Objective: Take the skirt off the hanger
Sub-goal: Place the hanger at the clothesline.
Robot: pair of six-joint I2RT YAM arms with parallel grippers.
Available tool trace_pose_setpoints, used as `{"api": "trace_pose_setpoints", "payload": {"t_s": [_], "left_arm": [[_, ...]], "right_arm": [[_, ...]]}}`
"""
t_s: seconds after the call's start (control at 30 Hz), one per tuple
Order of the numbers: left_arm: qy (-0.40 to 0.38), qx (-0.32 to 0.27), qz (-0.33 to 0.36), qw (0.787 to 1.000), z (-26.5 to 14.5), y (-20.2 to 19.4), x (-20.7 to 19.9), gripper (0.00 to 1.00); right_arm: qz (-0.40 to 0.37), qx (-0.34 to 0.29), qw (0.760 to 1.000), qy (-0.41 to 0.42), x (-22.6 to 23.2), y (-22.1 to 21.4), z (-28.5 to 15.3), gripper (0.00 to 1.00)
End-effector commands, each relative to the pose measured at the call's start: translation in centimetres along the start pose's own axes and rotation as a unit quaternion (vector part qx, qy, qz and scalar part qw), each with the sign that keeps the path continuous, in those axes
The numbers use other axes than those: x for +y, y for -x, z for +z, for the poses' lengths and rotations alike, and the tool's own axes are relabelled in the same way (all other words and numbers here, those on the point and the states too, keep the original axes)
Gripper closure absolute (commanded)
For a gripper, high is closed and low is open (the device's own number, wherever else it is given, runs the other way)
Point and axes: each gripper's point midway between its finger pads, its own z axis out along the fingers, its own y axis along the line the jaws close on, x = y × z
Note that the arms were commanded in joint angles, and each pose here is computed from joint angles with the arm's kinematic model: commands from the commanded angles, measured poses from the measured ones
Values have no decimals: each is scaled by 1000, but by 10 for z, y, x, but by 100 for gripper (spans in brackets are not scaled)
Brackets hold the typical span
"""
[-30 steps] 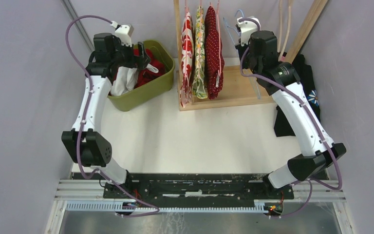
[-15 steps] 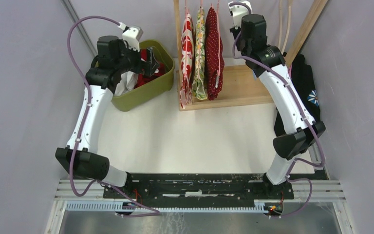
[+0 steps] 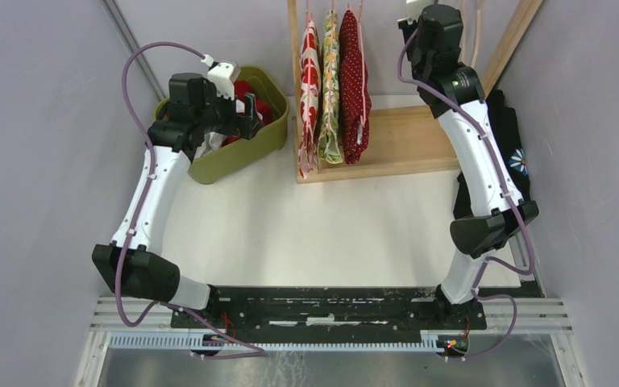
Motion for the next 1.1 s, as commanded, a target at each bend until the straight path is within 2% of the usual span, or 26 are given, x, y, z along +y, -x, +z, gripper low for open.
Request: {"api": "trace_pose_setpoints", "payload": {"t_s": [0.0,0.3,0.6,0.83,1.07], "left_arm": [[7,-20,24,1000,-9,12,1,1],[24,-12,32,999,-13,9,7,1],[32,3,31,999,-10,-2,11,1],[37,8,31,999,-10,-6,12,1],[39,14,31,999,-7,-10,14,1]], "right_arm": [[48,-45,997,-40,-30,28,9,99],[63,-44,996,-49,-31,18,40,99],[54,-6,998,-40,-20,-18,60,99],[53,20,997,-60,-40,-42,71,99],[53,24,994,-87,-68,-47,71,99]]}}
